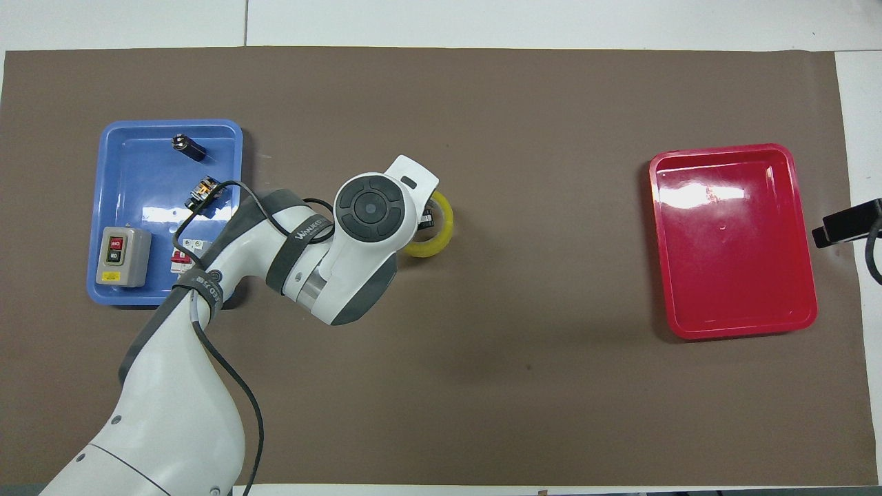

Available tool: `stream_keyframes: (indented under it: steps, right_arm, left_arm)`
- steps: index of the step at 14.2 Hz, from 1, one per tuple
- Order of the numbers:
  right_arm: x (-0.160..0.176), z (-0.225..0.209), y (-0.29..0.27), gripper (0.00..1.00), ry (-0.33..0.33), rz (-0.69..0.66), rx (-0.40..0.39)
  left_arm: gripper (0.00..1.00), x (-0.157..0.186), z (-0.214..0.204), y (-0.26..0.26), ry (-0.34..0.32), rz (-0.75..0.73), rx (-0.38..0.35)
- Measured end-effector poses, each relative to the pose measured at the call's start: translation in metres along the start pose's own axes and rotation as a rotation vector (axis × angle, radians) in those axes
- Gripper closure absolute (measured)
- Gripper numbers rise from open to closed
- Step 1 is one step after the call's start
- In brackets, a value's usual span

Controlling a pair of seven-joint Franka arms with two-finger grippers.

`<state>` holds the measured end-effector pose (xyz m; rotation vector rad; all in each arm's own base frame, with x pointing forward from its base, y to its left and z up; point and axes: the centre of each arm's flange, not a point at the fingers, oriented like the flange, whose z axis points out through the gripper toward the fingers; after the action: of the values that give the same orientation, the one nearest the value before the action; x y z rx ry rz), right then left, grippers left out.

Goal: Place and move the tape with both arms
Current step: 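Carry the tape with the left gripper toward the table's middle, then release the tape on the table while the right gripper reaches toward it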

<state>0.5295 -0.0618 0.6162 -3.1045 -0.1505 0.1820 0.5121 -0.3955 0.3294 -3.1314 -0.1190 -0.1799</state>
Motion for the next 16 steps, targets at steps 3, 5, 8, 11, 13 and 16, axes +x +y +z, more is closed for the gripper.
stream_keyframes:
  steps: [3, 5, 8, 11, 13, 16]
  right_arm:
    - [0.002, -0.002, 0.000, 0.00, 0.022, -0.001, -0.005]
    - [0.003, -0.002, -0.002, 0.00, 0.027, -0.005, -0.006]
    - [0.006, -0.003, -0.006, 0.00, 0.039, -0.011, -0.010]
    - [0.010, -0.004, -0.025, 0.00, 0.051, -0.007, -0.011]
    - [0.018, -0.006, -0.059, 0.00, 0.079, 0.023, -0.010]
    - [0.030, -0.004, -0.137, 0.00, 0.128, 0.039, -0.002]
  left_arm:
    - [0.78, -0.026, 0.014, 0.013, -0.010, 0.017, 0.001]
    - [0.78, -0.027, 0.017, 0.012, -0.008, 0.015, -0.002]
    - [0.47, -0.026, 0.015, 0.013, -0.002, 0.007, -0.009]
    - [0.13, -0.022, 0.003, 0.011, 0.014, -0.006, -0.021]
    - [0.00, -0.008, -0.026, -0.004, 0.037, -0.038, -0.029]
    - [0.00, 0.017, -0.076, -0.054, 0.031, -0.065, 0.011]
